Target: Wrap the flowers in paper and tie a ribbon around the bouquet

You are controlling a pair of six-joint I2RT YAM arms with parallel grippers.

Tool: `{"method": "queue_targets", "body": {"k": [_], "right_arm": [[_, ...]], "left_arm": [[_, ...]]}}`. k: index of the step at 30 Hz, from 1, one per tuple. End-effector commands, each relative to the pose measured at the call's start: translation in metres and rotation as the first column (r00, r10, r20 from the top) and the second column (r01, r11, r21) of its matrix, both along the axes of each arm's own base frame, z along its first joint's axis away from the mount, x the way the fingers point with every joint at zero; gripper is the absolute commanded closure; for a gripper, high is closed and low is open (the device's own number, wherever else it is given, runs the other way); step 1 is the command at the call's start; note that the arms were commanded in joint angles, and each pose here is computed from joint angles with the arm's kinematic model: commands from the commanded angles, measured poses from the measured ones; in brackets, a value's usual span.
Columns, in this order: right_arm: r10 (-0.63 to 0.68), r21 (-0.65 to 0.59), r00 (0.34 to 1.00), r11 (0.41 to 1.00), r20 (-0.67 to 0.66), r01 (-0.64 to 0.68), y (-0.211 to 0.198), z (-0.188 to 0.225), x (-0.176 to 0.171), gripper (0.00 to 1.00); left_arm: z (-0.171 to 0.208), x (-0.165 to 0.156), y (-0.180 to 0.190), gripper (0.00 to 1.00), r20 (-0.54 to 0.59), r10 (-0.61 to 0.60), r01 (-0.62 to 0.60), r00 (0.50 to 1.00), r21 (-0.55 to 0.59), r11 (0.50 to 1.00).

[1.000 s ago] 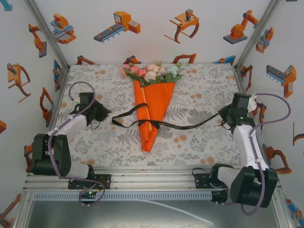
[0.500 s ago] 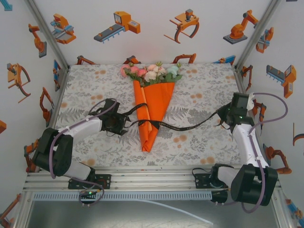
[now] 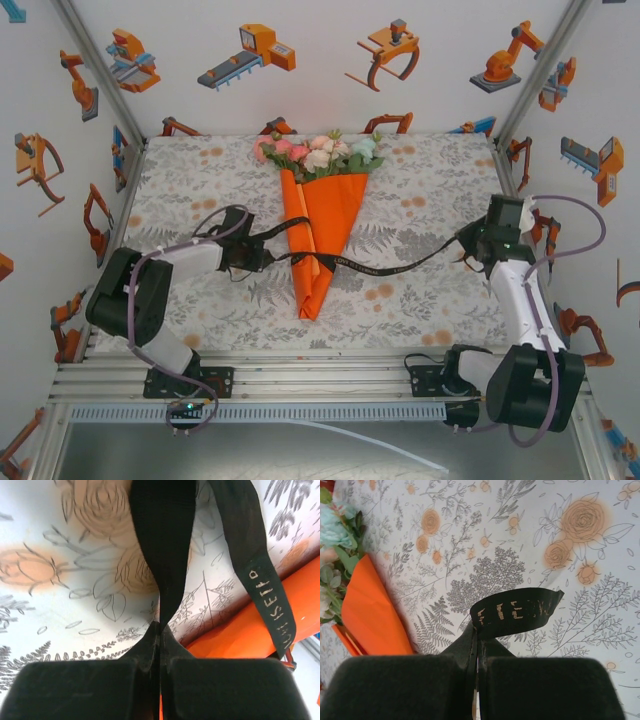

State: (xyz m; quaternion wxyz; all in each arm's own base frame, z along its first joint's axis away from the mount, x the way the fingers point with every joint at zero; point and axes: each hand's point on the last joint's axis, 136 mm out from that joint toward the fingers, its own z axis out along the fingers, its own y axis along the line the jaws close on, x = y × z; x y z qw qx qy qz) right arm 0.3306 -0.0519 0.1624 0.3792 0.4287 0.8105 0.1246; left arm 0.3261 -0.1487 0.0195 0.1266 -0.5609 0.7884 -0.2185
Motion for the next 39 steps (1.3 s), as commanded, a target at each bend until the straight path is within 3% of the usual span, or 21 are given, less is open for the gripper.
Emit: {"method": "queue_targets", "body": {"k": [1, 4, 8, 14, 25, 32, 35, 38, 39], "right_arm": [[-0.08, -0.099, 0.997, 0.992, -0.009, 0.079, -0.025, 0.01, -0.001, 1.0], [-0.195, -0.215, 0.981, 0.959, -0.015, 0.187, -0.065, 0.014, -0.007, 1.0], [-0.309, -0.212, 0.951, 0.931, -0.03, 0.296, -0.101, 0.007, -0.015, 1.0], [-0.398, -0.239, 0.916, 0.896, -0.061, 0.373, -0.122, -0.006, -0.031, 1.0], [-0.624, -0.155, 0.781, 0.775, -0.032, 0.613, -0.18, -0.007, -0.07, 1.0], [-0.688, -0.113, 0.725, 0.721, -0.007, 0.683, -0.198, 0.001, -0.081, 1.0], [-0.66, -0.102, 0.751, 0.746, 0.012, 0.658, -0.196, 0.007, -0.076, 1.0], [-0.515, -0.084, 0.855, 0.851, 0.057, 0.518, -0.172, 0.01, -0.044, 1.0], [-0.433, -0.089, 0.898, 0.894, 0.076, 0.438, -0.159, 0.012, -0.029, 1.0]], "left_arm": [[-0.006, -0.004, 0.037, 1.0, -0.007, 0.031, -0.031, 0.999, 0.067, 0.997], [0.0, -0.004, 0.066, 1.0, -0.014, 0.0, 0.002, 1.0, 0.12, 0.993], [-0.002, -0.006, 0.095, 1.0, -0.041, -0.047, 0.052, 0.998, 0.144, 0.988], [-0.003, -0.013, 0.128, 1.0, -0.034, -0.006, 0.012, 0.999, 0.156, 0.988], [-0.009, -0.036, 0.185, 1.0, -0.071, 0.153, -0.139, 0.986, 0.175, 0.975], [-0.016, -0.044, 0.197, 1.0, -0.096, 0.193, -0.176, 0.976, 0.165, 0.971], [-0.015, -0.038, 0.187, 1.0, -0.07, 0.156, -0.146, 0.985, 0.129, 0.981], [0.006, -0.015, 0.152, 0.99, 0.03, 0.016, -0.019, 0.999, 0.121, 0.992], [0.017, -0.007, 0.134, 0.91, 0.059, -0.056, 0.047, 0.997, 0.143, 0.989]]}}
